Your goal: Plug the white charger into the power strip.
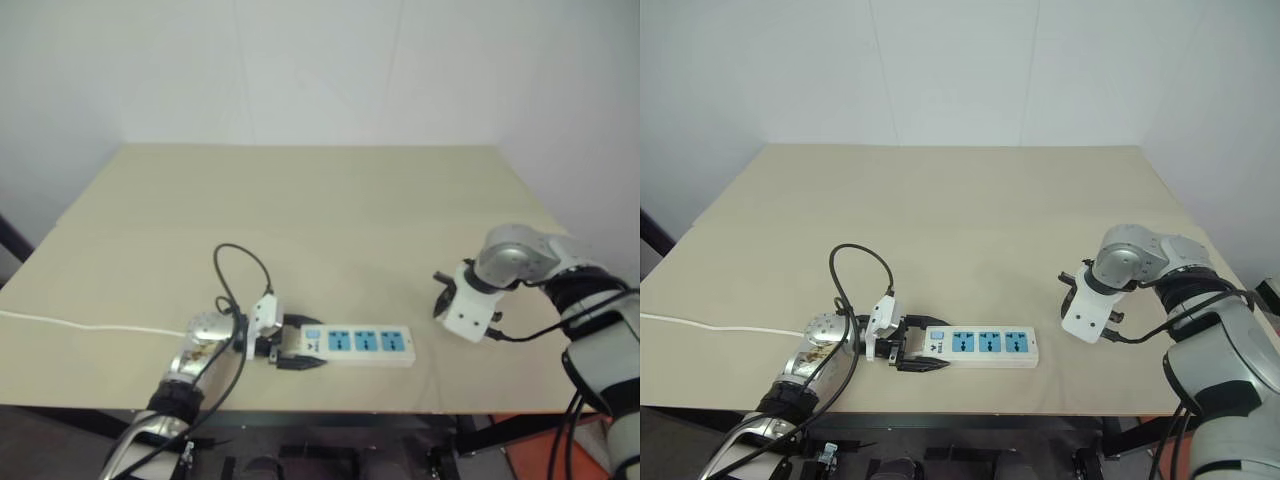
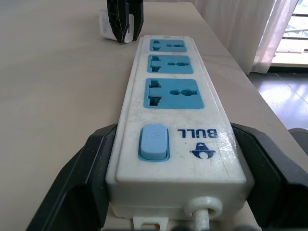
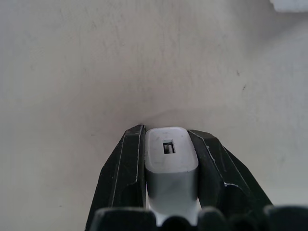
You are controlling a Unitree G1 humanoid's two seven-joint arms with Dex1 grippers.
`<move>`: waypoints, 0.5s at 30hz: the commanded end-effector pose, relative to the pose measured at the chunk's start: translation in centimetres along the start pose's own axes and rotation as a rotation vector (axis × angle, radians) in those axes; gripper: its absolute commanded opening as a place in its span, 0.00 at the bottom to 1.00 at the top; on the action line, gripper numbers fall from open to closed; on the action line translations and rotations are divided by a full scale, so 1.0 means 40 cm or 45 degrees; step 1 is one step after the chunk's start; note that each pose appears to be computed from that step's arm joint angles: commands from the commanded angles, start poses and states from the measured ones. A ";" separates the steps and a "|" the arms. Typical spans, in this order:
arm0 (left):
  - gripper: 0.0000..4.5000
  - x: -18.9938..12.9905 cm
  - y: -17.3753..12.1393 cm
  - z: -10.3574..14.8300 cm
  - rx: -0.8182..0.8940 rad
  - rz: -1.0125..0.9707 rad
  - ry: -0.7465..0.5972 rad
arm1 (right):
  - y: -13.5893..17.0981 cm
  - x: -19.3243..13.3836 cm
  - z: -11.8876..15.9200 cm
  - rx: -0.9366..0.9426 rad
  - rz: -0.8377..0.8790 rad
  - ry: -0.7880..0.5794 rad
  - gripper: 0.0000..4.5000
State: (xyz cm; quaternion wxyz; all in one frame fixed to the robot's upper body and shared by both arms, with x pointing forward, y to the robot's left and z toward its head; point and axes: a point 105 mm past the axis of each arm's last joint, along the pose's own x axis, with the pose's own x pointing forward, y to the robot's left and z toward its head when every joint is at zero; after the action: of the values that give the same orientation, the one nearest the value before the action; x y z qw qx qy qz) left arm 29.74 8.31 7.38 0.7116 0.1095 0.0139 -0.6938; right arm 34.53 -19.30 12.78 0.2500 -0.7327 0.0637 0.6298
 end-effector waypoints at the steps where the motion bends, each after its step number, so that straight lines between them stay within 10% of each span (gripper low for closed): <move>1: 0.73 0.007 -0.008 -0.012 -0.022 -0.022 0.027 | -0.078 -0.072 0.014 0.084 -0.338 -0.056 0.26; 15: 0.73 -0.001 0.004 -0.020 -0.027 -0.023 0.051 | -0.233 -0.222 0.196 1.120 -1.163 -1.293 0.26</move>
State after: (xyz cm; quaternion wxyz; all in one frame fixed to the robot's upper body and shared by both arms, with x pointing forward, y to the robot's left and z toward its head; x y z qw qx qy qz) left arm 30.17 8.30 7.50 0.7091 0.1117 0.0150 -0.6961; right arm 29.98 -9.96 21.40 0.7304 -0.1892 -0.1001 0.6486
